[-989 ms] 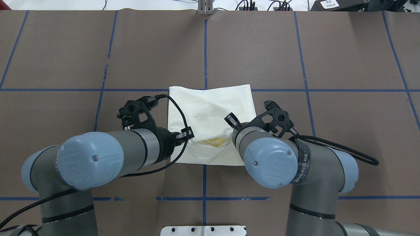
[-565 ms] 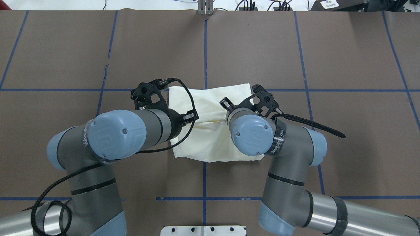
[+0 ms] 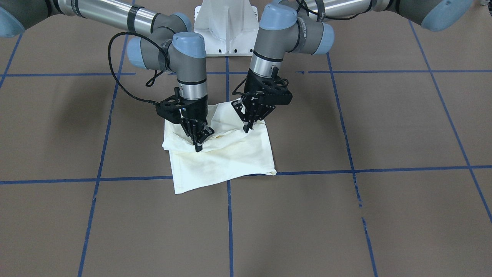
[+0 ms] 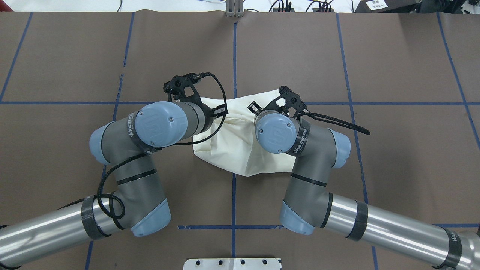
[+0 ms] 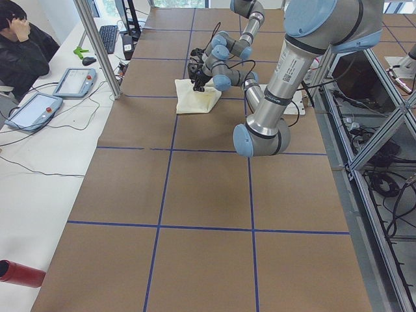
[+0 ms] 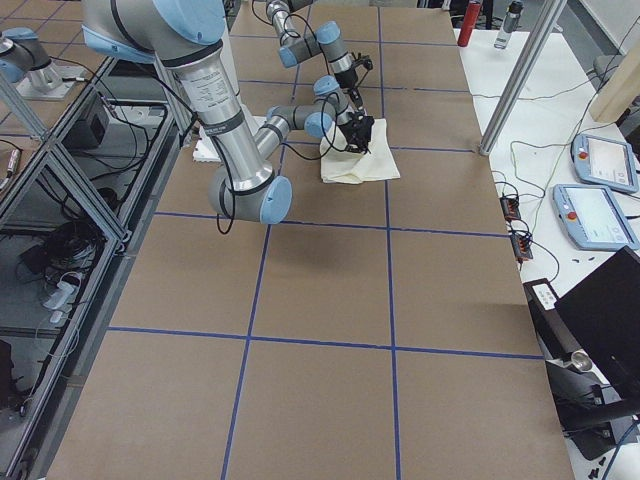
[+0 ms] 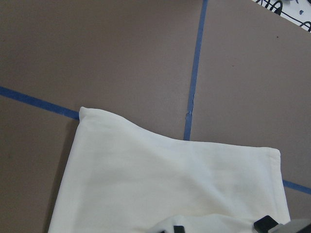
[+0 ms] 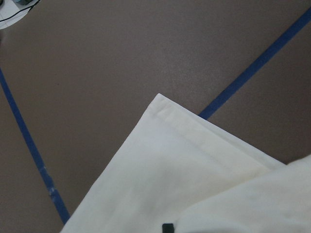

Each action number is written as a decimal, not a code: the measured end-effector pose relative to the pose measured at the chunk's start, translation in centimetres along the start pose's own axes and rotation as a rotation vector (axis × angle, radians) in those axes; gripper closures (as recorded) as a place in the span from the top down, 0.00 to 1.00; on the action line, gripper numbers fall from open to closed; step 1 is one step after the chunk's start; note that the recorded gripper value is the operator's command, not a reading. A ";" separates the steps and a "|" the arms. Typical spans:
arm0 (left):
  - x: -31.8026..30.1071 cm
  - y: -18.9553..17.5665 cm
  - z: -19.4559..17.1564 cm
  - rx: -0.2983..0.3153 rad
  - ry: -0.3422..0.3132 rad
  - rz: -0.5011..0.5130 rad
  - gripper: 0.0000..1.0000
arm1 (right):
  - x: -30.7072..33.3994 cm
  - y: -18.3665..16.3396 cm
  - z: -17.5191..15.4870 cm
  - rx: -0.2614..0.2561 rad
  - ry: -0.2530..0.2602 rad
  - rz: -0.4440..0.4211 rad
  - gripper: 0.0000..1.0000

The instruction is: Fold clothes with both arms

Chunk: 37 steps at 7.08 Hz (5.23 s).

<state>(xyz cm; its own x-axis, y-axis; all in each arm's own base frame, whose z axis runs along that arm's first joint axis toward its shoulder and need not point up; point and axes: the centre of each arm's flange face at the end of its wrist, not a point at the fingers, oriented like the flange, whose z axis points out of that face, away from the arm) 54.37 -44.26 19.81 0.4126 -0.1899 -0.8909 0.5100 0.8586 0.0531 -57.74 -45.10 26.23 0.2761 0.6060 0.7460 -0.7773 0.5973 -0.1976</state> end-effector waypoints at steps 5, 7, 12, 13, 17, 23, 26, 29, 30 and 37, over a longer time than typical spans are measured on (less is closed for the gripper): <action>-1.7 -0.7 3.7 0.011 -0.068 0.051 0.00 | -0.2 -0.5 2.2 0.018 0.036 -0.006 0.20; -1.7 -0.9 3.8 0.013 -0.066 0.056 1.00 | -0.5 -0.3 2.6 0.020 0.041 -0.041 1.00; -2.8 -7.4 0.8 -0.068 0.016 0.245 1.00 | -1.2 -0.3 0.6 -0.084 -0.067 -0.292 1.00; -3.4 -8.4 0.4 -0.077 0.020 0.268 1.00 | -0.5 -0.2 0.4 -0.114 -0.104 -0.350 1.00; -4.4 -9.0 0.1 -0.083 0.035 0.282 1.00 | 1.8 1.6 -2.0 -0.184 -0.176 -0.570 1.00; -4.6 -9.0 -0.4 -0.081 0.046 0.276 1.00 | 2.6 3.1 1.1 -0.157 -0.111 -0.625 1.00; -5.3 -8.8 -1.0 -0.080 0.051 0.277 1.00 | -0.7 -1.3 3.8 -0.076 -0.032 -0.588 0.99; -5.3 -8.1 -1.1 -0.088 0.055 0.264 1.00 | -4.6 -7.8 5.3 -0.032 0.004 -0.443 0.92; -5.0 -7.0 -1.0 -0.102 0.067 0.241 1.00 | -5.9 -10.9 4.7 -0.068 0.002 -0.382 0.94; -4.9 3.5 -0.6 -0.143 0.236 0.206 0.40 | -7.3 -16.6 2.5 -0.150 -0.026 -0.367 0.96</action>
<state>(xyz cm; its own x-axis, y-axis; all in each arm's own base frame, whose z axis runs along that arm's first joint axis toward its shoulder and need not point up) 53.63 -40.02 24.09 0.3012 0.0956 -0.9487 0.3166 0.9285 0.1941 -48.22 -60.73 25.68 0.5041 0.3256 0.7999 -0.5377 0.8431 -0.0042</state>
